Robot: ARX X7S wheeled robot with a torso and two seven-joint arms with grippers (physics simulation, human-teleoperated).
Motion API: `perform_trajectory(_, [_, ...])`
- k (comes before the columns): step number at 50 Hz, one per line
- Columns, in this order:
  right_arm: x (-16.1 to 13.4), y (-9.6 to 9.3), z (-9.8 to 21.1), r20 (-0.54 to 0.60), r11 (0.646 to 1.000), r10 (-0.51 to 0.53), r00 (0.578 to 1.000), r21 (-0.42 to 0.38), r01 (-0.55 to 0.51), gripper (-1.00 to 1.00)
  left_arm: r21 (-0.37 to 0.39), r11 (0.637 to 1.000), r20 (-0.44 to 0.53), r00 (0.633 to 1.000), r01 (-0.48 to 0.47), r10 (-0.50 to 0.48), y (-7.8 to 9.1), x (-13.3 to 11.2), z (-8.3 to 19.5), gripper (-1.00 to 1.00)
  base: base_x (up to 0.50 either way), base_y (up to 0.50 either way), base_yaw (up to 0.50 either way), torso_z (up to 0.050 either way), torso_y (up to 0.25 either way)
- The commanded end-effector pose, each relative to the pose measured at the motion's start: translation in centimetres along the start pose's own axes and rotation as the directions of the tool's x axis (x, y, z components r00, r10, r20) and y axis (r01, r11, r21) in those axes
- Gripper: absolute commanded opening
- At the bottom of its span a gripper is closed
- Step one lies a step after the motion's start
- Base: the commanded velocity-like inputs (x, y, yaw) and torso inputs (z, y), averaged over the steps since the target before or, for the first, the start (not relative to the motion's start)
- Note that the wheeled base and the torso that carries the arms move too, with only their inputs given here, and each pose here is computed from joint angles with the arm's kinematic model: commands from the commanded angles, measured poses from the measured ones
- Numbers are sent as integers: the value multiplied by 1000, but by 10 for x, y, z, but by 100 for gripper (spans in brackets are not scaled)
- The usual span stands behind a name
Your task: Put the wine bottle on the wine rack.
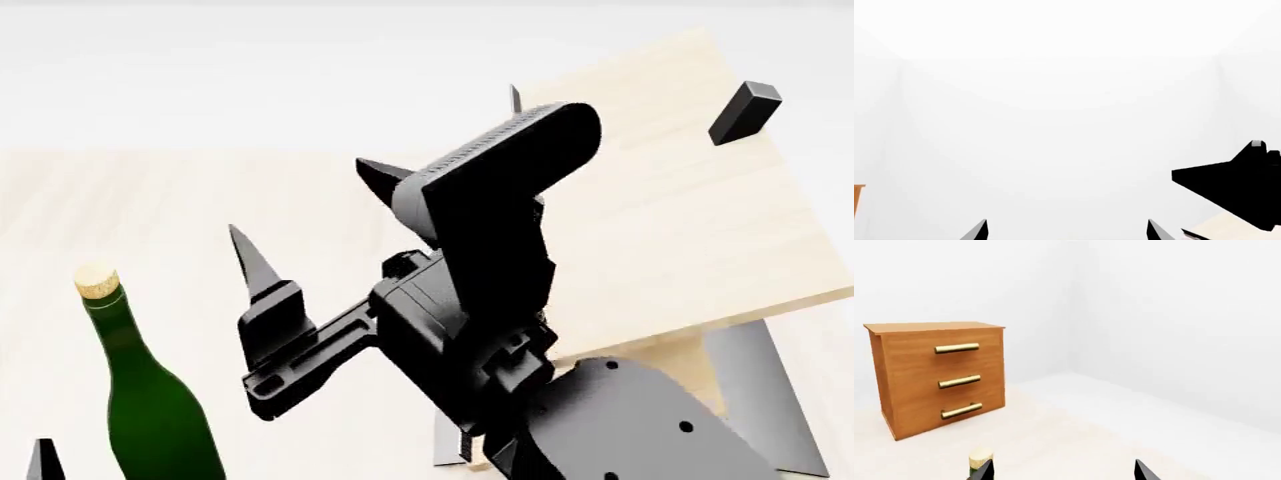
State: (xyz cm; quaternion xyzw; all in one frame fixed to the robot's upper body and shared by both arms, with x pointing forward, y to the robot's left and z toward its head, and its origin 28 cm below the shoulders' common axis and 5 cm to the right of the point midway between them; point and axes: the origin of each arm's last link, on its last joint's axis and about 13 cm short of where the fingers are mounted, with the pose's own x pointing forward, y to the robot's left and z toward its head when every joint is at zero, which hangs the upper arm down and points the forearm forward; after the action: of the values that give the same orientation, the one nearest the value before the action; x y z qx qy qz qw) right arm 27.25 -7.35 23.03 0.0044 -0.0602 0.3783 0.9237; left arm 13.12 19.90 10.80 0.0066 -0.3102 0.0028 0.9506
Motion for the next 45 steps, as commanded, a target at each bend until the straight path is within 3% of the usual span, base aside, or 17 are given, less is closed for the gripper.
perform_trajectory(1, [6,-6,20,-84,933,334,939,171,-316,100,3,1000,-4,1000,-3,3,1,1,-1,100,0,0,0,0,0])
perform_trajectory(10, [15,-11,13,-110,913,378,919,209,-350,100,3,1000,-7,1000,-3,3,0,1,-1,100,0,0,0,0,0])
perform_trajectory(25, [40,-12,-13,-160,924,359,920,202,-325,100,4,1000,-9,1000,-4,4,0,1,-1,100,0,0,0,0,0])
perform_trajectory(45, [67,1,-31,-178,910,386,905,234,-342,100,7,1000,-15,1000,-1,2,0,1,-3,100,0,0,0,0,0])
